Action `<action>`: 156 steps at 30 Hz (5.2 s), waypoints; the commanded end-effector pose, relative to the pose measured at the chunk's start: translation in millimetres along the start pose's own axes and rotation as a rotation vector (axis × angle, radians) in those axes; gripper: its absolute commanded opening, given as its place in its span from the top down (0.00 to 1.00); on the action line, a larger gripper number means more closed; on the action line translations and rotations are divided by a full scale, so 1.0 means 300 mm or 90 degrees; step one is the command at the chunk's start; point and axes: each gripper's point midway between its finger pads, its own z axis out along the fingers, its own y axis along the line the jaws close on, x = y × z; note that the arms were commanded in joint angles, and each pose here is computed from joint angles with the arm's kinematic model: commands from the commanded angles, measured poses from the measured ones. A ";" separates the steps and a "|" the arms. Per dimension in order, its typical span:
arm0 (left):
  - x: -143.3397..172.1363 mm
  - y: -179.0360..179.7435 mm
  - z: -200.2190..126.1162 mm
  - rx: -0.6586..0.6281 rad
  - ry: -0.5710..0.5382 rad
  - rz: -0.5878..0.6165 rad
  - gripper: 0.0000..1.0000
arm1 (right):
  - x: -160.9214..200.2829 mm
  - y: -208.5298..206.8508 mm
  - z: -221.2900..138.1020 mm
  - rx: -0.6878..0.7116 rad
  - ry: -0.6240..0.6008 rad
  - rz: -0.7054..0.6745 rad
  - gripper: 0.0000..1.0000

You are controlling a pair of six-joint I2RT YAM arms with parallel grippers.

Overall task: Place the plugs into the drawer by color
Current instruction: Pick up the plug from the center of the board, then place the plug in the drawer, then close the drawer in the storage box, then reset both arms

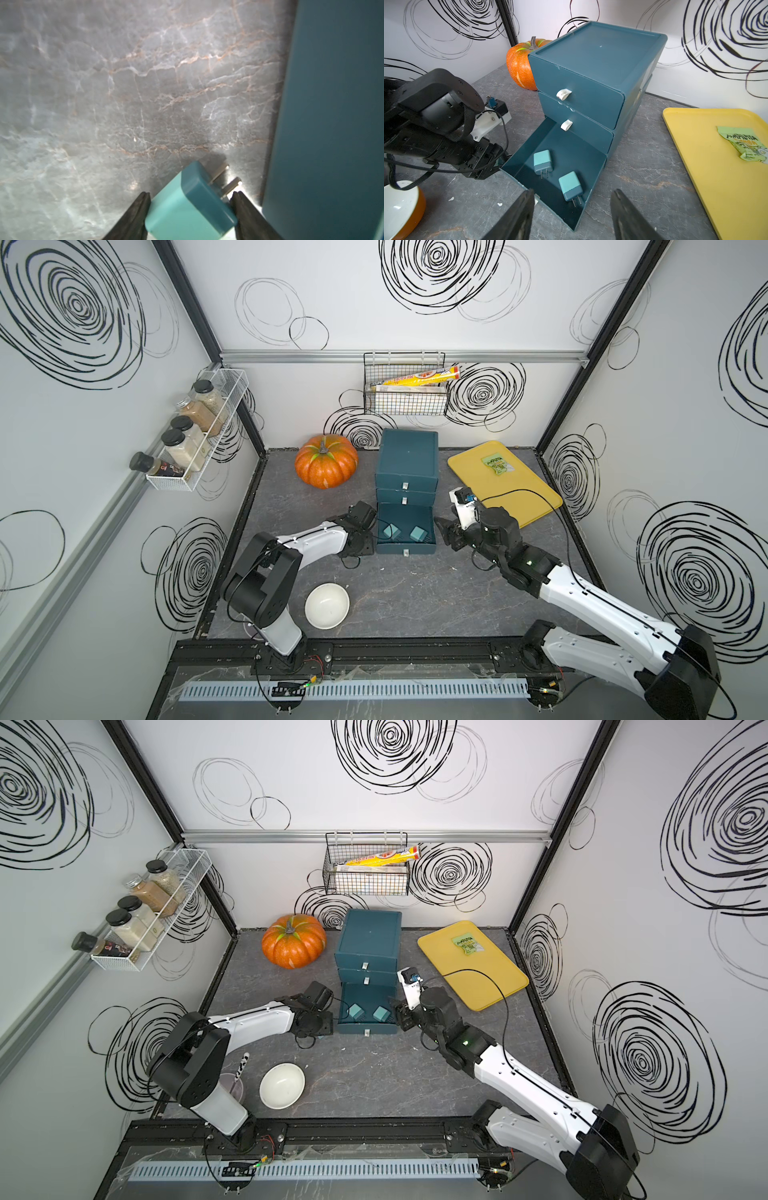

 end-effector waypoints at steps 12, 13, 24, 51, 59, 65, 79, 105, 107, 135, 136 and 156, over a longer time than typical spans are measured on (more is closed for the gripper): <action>-0.008 0.022 0.010 -0.020 -0.006 -0.002 0.60 | -0.011 -0.007 0.001 0.008 -0.009 -0.002 0.37; -0.036 0.008 -0.021 -0.009 -0.026 -0.005 0.61 | -0.010 -0.007 0.001 0.009 -0.009 -0.003 0.37; -0.175 -0.210 -0.388 0.133 -0.191 0.033 0.69 | -0.003 -0.027 -0.003 0.028 -0.014 0.003 0.37; -0.118 -0.533 0.064 0.074 -0.074 0.183 0.55 | 0.020 -0.058 -0.050 0.046 -0.043 0.017 0.38; -0.147 -0.528 -0.014 0.084 -0.105 0.168 0.34 | 0.034 -0.052 -0.031 0.042 -0.029 0.015 0.38; -0.171 -0.534 -0.078 0.082 -0.126 0.162 0.20 | 0.038 -0.051 -0.028 0.041 -0.026 0.016 0.38; -0.527 -0.431 -0.684 0.207 -0.366 0.071 0.12 | 0.110 0.149 0.017 -0.173 0.032 -0.014 0.39; -0.737 -0.359 -0.304 0.087 -0.242 0.079 0.36 | 0.469 0.276 0.281 -0.198 0.264 -0.054 0.81; -0.722 -0.369 -0.289 0.096 -0.228 0.086 0.40 | 0.475 0.242 0.328 -0.148 0.280 -0.067 0.81; -0.632 -0.377 -0.170 0.082 -0.153 0.126 0.60 | 0.312 -0.121 0.628 0.372 0.166 -0.322 0.95; -0.631 -0.376 -0.171 0.079 -0.154 0.127 0.60 | 0.311 -0.122 0.634 0.376 0.165 -0.322 0.95; -0.618 -0.376 -0.693 0.120 -0.380 0.085 0.08 | 0.028 -0.073 0.198 0.227 -0.040 -0.142 0.27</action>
